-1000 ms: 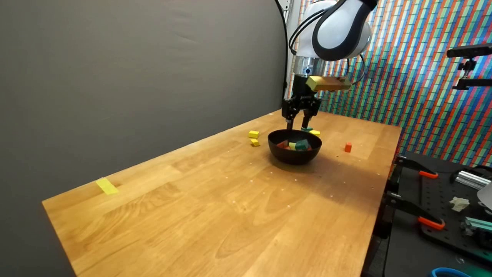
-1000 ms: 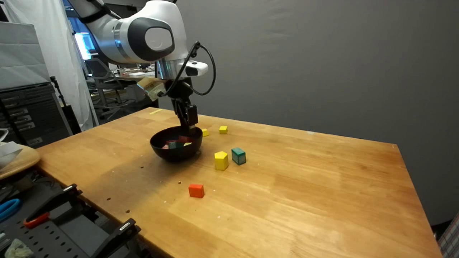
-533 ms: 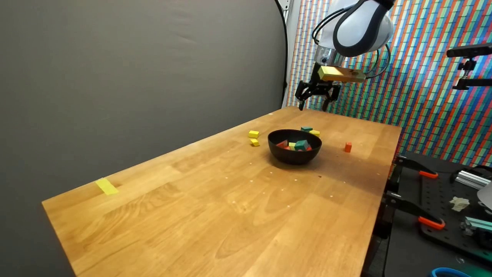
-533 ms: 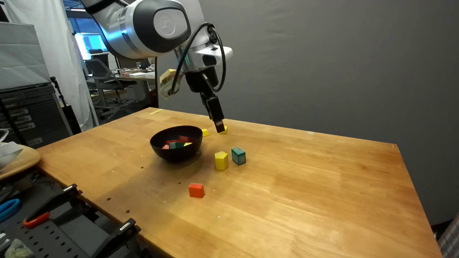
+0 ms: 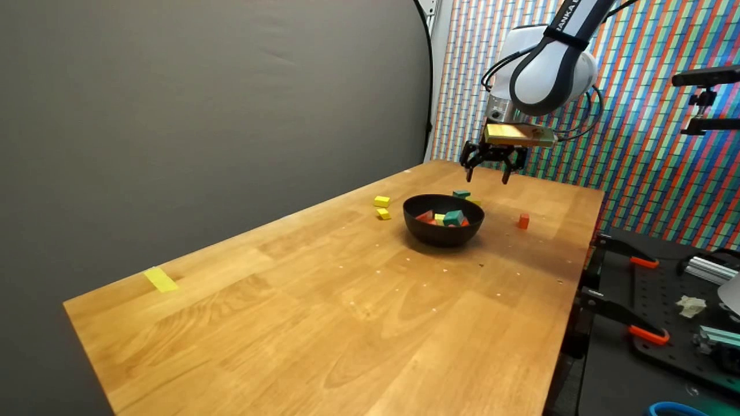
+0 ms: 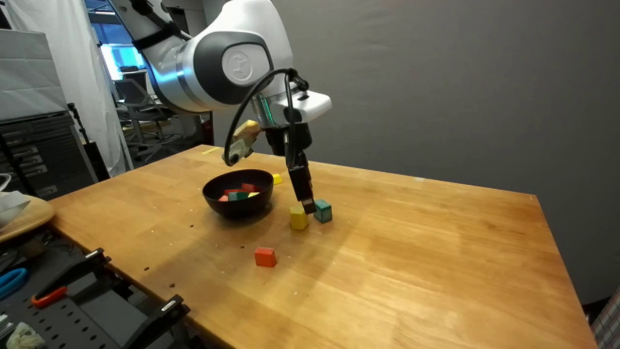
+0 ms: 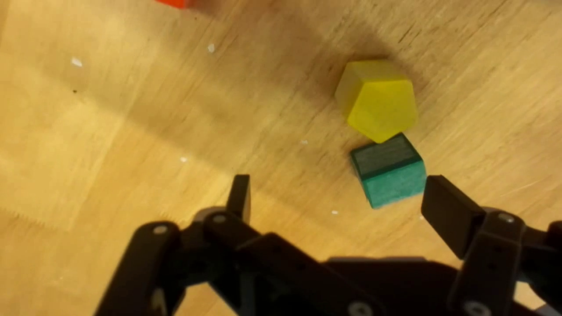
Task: Put all the toy blocks into the bowl.
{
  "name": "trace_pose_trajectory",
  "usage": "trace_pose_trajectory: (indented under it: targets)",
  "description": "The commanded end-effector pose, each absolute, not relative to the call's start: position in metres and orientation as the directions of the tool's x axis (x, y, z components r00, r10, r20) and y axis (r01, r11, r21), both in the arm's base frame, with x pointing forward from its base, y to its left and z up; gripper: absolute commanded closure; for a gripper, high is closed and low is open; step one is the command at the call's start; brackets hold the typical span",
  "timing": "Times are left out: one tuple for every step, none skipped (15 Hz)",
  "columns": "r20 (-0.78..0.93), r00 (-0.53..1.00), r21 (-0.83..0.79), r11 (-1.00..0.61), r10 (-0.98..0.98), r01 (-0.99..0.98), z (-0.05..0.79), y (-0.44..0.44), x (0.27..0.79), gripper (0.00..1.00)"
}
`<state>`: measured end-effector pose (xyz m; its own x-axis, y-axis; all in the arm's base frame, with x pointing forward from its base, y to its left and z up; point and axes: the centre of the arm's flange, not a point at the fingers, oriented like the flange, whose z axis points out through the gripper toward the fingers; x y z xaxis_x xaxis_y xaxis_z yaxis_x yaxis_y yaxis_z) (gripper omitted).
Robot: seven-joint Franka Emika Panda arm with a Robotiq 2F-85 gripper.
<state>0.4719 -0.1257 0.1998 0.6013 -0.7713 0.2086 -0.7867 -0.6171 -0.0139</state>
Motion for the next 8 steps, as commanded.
trace_pose_trajectory:
  targets:
    - [0.206,0.604,-0.009,-0.619,-0.77,-0.786,0.197,-0.125,0.471,0.0]
    - [0.192,0.616,-0.042,-0.634,-0.764,-0.772,0.195,-0.122,0.472,0.0]
    - [0.188,0.614,-0.064,-0.633,-0.767,-0.771,0.191,-0.12,0.475,0.0]
    - [0.164,0.612,-0.105,-0.63,-0.774,-0.769,0.188,-0.116,0.481,0.0]
    - [0.145,0.601,-0.142,-0.618,-0.786,-0.774,0.187,-0.11,0.487,0.0]
    - [0.131,0.593,-0.166,-0.608,-0.794,-0.777,0.186,-0.104,0.492,0.0]
    - [0.117,0.59,-0.189,-0.601,-0.799,-0.776,0.186,-0.097,0.497,0.0]
    - [0.115,0.589,-0.196,-0.6,-0.8,-0.776,0.184,-0.092,0.5,0.11]
